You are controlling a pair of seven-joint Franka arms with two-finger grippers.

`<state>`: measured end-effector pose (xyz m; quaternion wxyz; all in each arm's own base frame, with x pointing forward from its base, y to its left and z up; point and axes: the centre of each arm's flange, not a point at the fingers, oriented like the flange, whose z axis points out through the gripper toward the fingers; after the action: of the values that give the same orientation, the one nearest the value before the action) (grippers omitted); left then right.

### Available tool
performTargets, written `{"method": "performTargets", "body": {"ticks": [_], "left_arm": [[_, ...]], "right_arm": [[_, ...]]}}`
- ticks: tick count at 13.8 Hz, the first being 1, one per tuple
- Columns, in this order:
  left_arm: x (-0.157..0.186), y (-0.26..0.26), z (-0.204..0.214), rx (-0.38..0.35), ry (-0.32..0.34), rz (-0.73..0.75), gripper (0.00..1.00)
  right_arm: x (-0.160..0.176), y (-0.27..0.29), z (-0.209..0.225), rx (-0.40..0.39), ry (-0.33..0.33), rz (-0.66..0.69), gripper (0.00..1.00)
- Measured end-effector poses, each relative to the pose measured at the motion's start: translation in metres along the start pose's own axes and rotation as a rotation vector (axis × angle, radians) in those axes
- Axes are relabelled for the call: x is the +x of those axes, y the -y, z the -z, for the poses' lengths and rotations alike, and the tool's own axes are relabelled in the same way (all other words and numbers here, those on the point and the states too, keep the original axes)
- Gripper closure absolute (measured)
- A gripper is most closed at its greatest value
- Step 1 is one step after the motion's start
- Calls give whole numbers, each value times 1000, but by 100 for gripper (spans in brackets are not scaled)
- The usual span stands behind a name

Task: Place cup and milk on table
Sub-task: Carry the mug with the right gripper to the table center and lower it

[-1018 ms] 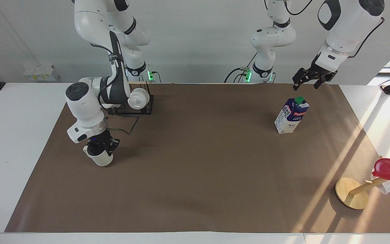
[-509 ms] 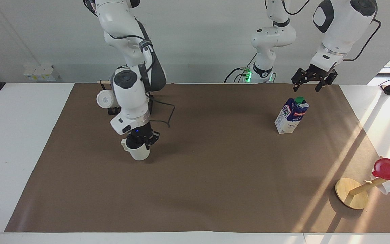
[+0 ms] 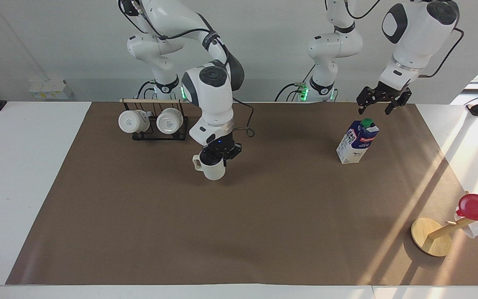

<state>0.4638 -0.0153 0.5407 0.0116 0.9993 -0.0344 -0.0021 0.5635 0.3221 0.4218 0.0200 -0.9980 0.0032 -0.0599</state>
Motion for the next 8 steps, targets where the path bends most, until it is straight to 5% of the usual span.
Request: {"method": "performTargets", "body": {"ticks": [8], "left_arm": [[-4,8,-39,1,7,-27,0]], "right_arm": [[-61,112,-34,-18,27,-33,96]]}}
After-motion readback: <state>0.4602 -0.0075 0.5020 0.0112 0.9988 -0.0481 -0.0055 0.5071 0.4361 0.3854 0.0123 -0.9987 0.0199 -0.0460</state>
